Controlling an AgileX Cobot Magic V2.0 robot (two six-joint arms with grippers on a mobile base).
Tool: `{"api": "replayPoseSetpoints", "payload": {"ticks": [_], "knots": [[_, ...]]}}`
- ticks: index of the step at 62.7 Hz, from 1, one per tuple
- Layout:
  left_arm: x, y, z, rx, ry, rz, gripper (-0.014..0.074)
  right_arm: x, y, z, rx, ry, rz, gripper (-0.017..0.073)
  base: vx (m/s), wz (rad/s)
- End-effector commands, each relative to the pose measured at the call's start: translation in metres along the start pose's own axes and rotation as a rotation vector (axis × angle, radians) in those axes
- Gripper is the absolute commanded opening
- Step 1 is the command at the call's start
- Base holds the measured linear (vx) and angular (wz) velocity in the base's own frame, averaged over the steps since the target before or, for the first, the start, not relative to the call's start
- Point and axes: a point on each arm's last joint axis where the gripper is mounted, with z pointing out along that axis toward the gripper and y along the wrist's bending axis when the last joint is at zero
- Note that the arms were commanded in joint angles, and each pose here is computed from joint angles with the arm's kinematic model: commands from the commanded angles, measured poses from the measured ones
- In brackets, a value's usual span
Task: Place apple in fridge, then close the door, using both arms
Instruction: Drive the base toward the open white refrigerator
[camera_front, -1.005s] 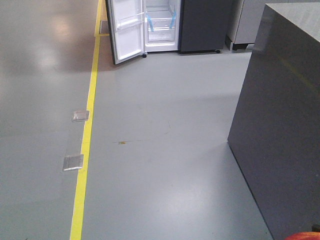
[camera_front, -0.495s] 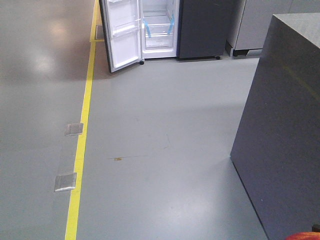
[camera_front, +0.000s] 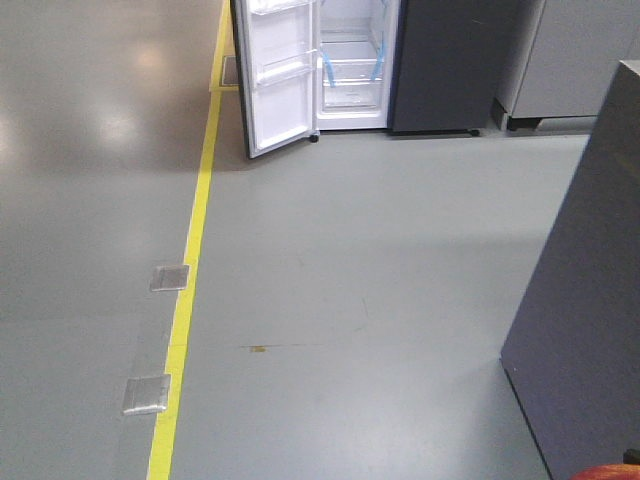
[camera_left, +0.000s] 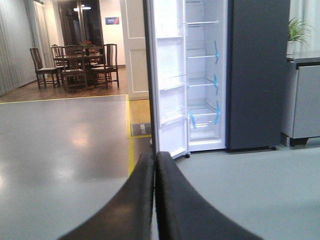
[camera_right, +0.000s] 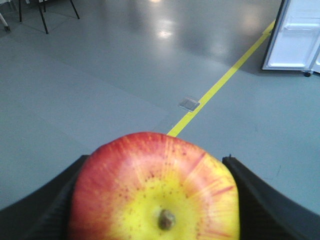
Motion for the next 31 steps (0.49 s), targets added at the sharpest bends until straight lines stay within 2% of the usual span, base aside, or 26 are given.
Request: {"api": "replayPoseSetpoints", "payload": {"ticks": [1,31], "knots": [[-0.0006,0.0000,-0.0008,0.000,-0.069,-0.010,-0.0006,-0.0123,-0.0011,-0.0022,0.012,-0.076,0.017,0.0366,0.30,0.17],[-0.0006,0.0000,-0.0008,0.000,-0.069,-0.010,-0.0006,-0.0123,-0.0011,-0.0022,0.012,-0.076,0.017,0.0366,0.31,0.09]]}}
